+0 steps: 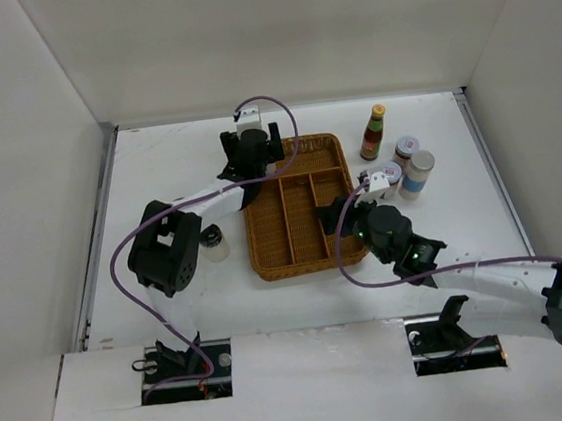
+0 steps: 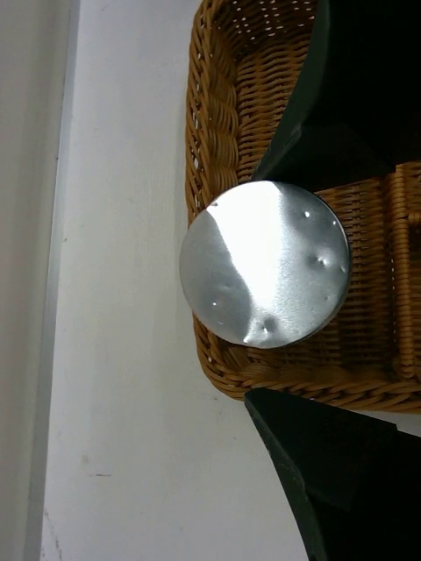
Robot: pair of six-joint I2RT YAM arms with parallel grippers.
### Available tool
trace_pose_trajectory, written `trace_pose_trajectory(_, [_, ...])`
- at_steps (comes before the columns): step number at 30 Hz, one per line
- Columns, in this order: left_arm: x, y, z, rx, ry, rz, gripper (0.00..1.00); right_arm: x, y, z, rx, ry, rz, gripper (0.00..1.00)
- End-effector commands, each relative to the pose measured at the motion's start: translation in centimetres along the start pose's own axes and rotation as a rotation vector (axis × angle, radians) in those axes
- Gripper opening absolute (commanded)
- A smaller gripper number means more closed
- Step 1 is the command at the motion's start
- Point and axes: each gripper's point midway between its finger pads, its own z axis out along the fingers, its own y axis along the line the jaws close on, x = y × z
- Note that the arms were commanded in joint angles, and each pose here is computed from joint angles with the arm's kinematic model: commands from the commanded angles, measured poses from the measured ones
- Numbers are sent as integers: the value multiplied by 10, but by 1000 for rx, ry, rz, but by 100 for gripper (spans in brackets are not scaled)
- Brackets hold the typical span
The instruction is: Organize the condiment bottles
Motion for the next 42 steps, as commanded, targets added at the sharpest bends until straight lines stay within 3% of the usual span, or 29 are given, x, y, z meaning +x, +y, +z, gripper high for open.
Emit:
trace_pose_trajectory(1, [-63,-11,-28,40,-147,-70,91,-42,-9,-2,78,-87,43,65])
trace_pose_trajectory(3, [-83,-19,-44,70,-188,-90,100,-56,-26,-3,166,-102,41,43])
trace_pose_trajectory(4, [-95,-24,-55,89,-215,-103,100,-64,-36,-4,214,-111,43,37])
trace_pose_trajectory(6, [-119,-30,-81,130,-276,-131,100,-76,-58,-3,303,-112,31,34])
trace_pose_trajectory(9, [-149,-29,-120,185,-366,-184,100,-84,-97,1,435,-84,9,43])
trace_pose_trajectory(13, [-167,-19,-174,241,-448,-254,100,-77,-150,6,603,-29,-16,78])
trace_pose_trajectory(20, [-104,-10,-209,280,-371,-350,100,-66,-196,25,731,47,-11,94])
trace_pose_trajectory(29, [-3,-16,-234,383,-225,-349,100,-51,-222,40,770,78,82,95])
trace_pose_trajectory(39, [-11,-56,-250,538,-273,-362,100,-40,-237,62,780,85,102,90])
trace_pose_trajectory(42, [-16,-55,-251,538,-300,-340,100,-33,-246,66,797,101,101,78])
